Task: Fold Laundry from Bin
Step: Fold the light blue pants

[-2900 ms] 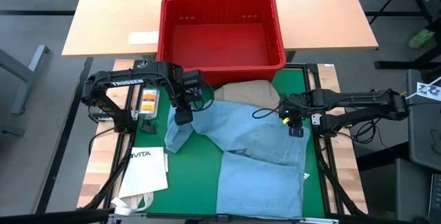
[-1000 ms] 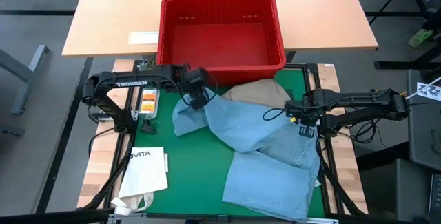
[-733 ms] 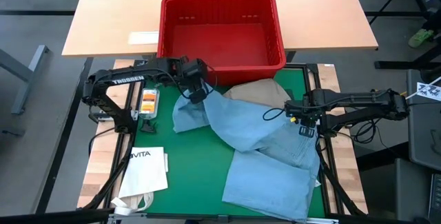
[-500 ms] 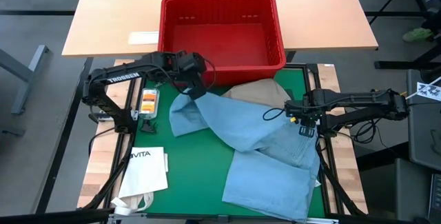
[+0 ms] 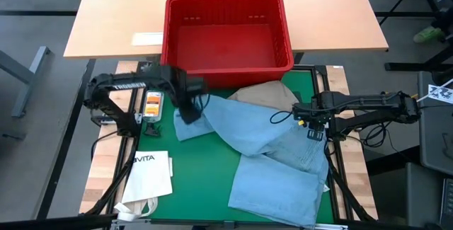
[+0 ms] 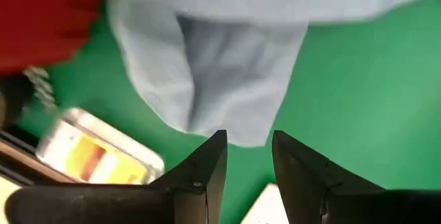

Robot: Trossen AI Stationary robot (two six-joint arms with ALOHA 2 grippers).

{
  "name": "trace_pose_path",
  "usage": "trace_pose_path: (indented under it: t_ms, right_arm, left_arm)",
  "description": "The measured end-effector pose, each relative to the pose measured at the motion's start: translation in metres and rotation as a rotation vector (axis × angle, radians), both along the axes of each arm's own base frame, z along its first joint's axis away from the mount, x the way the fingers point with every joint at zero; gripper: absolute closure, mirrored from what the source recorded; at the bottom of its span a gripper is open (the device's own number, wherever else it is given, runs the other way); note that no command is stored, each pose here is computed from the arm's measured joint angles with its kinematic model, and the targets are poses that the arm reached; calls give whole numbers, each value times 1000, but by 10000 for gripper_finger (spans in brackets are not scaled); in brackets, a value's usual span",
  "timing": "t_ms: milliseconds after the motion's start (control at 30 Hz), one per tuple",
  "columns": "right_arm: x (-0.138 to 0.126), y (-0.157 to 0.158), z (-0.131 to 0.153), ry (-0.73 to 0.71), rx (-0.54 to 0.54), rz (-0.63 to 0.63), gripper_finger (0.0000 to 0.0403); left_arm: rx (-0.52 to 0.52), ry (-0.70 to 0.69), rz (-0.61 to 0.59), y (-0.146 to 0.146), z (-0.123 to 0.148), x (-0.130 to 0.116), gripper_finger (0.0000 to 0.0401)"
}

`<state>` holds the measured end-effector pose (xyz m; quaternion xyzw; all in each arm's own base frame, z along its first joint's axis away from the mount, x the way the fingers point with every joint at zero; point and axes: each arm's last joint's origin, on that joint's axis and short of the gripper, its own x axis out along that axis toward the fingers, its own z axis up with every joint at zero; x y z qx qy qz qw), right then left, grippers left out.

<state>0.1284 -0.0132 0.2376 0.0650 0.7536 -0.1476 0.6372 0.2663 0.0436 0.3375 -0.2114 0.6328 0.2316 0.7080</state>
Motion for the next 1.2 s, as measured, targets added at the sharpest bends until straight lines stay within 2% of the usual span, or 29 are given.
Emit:
trace_pose_path:
  t_ms: [67, 200, 467, 667, 933, 1100, 1200]
  right_arm:
    - [0, 0, 0, 0, 0, 2, 265]
    - [0, 0, 0, 0, 0, 3, 265]
    - [0, 0, 0, -2, 0, 4, 265]
    - [0, 0, 0, -3, 0, 4, 265]
    - [0, 0, 0, -3, 0, 4, 265]
    - [0, 0, 0, -3, 0, 4, 265]
    - [0, 0, 0, -3, 0, 4, 265]
  left_arm:
    - [-5, 23, -15, -13, -16, 3, 290]
    - [-1, -15, -95, -40, -53, 13, 290]
    - [24, -145, -207, -77, -105, 21, 290]
    - [161, -133, -249, -82, -127, 14, 290]
    - [172, -163, -262, -86, -163, 3, 290]
    - [252, -176, -241, -81, -185, -6, 290]
    - [253, -204, -235, -80, -195, -10, 290]
